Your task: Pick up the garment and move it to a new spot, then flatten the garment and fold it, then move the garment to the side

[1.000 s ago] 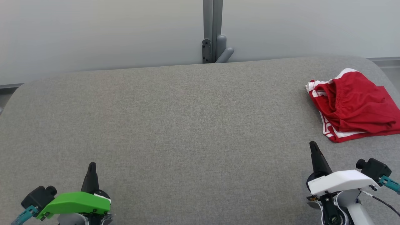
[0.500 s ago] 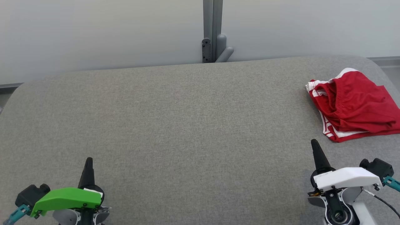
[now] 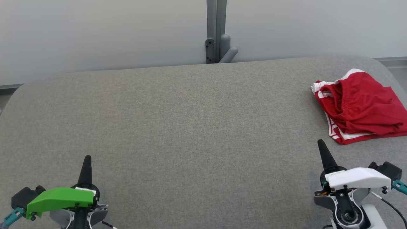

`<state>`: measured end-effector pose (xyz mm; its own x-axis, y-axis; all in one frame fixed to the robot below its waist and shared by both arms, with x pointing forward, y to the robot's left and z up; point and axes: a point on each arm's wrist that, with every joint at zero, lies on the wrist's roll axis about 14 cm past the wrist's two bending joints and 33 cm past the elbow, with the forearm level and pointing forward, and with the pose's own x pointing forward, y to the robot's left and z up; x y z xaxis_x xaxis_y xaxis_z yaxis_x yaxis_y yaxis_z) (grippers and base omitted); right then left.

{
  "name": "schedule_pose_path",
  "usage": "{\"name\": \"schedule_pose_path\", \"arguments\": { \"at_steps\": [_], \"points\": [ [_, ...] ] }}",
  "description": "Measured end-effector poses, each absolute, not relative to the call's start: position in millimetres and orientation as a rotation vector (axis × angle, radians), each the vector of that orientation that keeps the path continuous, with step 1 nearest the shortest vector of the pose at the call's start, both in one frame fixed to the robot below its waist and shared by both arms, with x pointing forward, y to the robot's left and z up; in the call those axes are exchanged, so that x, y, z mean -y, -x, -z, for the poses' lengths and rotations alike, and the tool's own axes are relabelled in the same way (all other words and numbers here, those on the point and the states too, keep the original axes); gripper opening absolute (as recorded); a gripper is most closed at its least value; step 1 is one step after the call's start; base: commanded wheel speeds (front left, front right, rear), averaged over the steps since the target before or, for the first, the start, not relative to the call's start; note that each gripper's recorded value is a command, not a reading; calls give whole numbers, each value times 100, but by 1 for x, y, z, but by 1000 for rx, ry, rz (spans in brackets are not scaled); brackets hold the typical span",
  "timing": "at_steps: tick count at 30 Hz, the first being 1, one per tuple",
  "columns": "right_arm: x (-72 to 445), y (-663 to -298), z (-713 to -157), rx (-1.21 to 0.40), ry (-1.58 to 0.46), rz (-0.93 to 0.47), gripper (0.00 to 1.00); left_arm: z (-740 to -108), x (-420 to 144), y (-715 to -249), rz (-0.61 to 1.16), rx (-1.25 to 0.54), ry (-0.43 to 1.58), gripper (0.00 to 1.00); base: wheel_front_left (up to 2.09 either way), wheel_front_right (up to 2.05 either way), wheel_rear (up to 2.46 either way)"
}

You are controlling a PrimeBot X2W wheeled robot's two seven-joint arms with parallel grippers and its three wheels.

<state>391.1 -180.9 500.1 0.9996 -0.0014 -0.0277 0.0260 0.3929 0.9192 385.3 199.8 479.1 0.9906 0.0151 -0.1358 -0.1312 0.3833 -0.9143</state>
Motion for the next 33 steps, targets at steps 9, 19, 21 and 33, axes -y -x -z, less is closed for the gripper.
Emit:
{"name": "schedule_pose_path", "arguments": {
  "at_steps": [9, 19, 21, 33],
  "points": [
    [182, -393, -501, -23, -1248, 19, 0, -484, -202, -389, -82, -97, 1259, 0, 0, 0, 0],
    [184, -396, -504, -17, -1329, 17, 0, -489, -204, -392, -69, -81, 1342, 0, 0, 0, 0],
    [184, -396, -504, -17, -1338, 17, 0, -490, -204, -392, -68, -77, 1349, 0, 0, 0, 0],
    [186, -398, -505, -13, -1429, 16, 0, -497, -207, -397, -44, -55, 1433, 0, 0, 0, 0]
  ]
}}
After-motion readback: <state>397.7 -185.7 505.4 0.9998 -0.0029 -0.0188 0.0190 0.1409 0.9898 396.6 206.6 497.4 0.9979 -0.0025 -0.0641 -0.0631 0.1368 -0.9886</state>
